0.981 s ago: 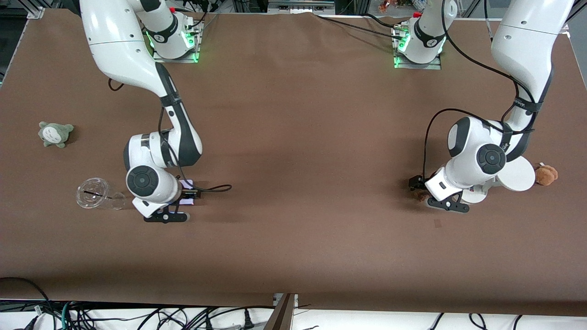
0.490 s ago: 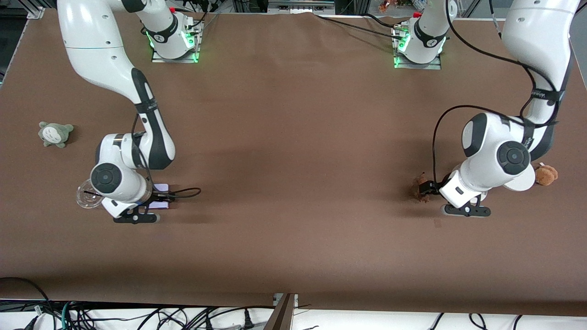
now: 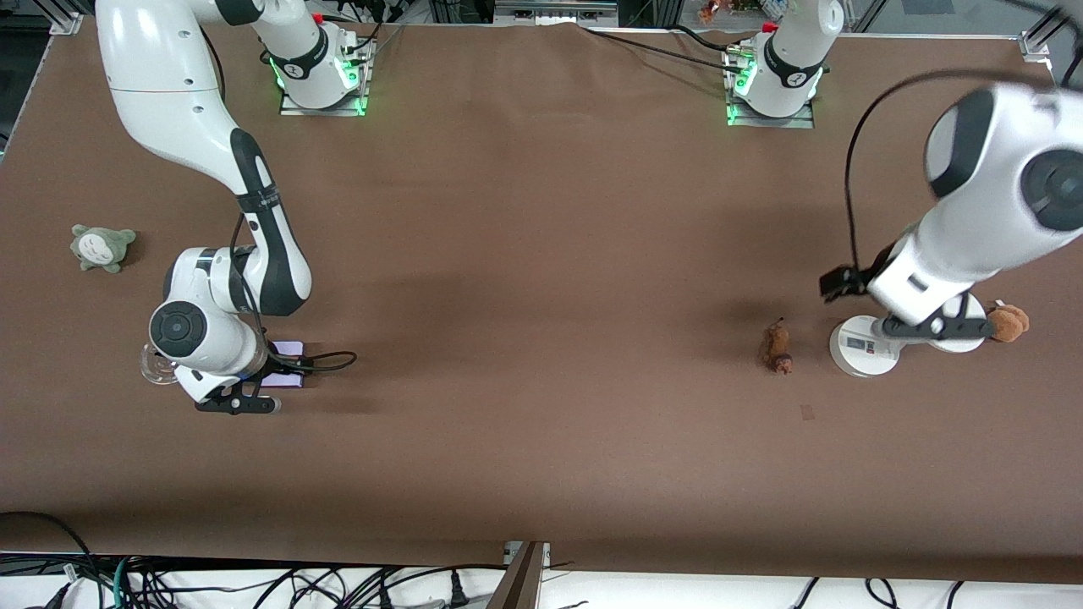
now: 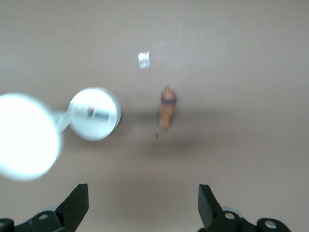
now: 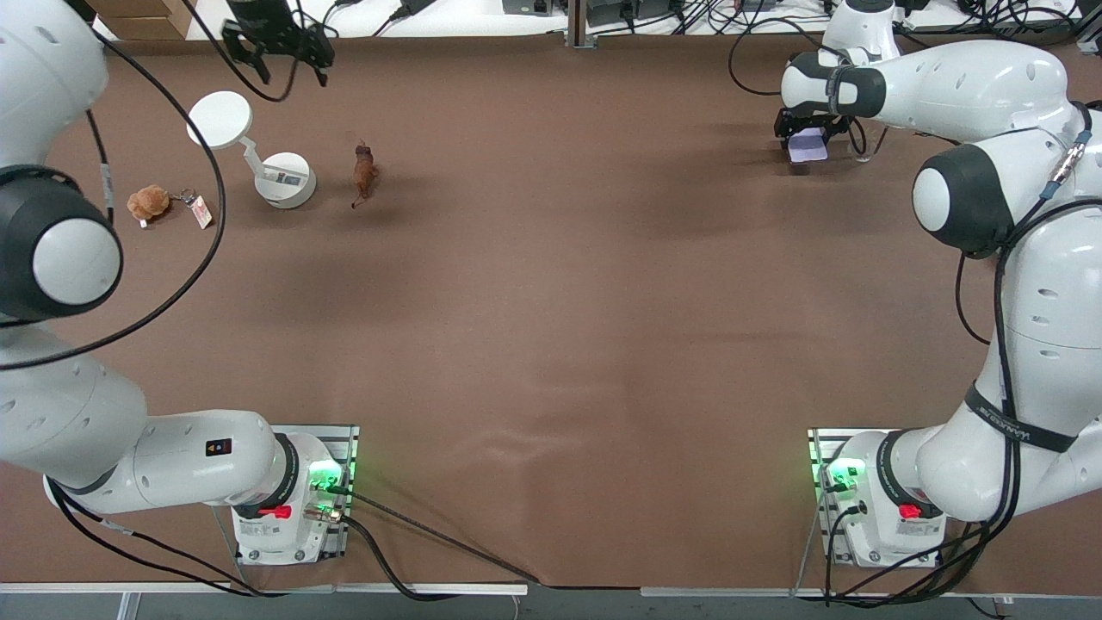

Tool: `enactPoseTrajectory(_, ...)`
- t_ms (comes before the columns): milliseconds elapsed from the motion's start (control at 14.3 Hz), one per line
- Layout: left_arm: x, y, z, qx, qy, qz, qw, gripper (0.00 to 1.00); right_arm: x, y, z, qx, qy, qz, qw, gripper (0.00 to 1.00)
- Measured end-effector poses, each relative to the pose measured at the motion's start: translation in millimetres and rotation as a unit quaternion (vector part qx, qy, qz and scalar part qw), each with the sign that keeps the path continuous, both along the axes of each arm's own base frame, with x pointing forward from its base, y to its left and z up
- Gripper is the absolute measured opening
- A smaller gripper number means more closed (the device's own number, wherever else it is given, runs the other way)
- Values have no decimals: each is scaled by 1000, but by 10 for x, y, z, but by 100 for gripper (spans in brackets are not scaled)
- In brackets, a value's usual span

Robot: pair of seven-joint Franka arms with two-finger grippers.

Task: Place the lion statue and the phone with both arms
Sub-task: 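Set the lion by the white lamp while the right gripper carries the box, then lower the phone box beside the glass cup and open the right gripper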

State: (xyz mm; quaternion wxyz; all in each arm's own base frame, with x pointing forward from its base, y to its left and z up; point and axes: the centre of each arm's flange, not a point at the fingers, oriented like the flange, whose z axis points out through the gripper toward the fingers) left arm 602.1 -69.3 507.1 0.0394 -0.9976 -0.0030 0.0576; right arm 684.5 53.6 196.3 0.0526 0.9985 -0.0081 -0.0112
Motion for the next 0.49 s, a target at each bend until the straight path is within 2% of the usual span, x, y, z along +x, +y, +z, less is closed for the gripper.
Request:
enactPoseTrajectory(210,-267,-5,673,12,1,5,1000,100,13,-20,-9,0,-12,0,1000,85)
enactPoseTrajectory(490,-365,-18,876,9,9,11,1000,100,15,-42,-45,0,-17,-1,1000,85)
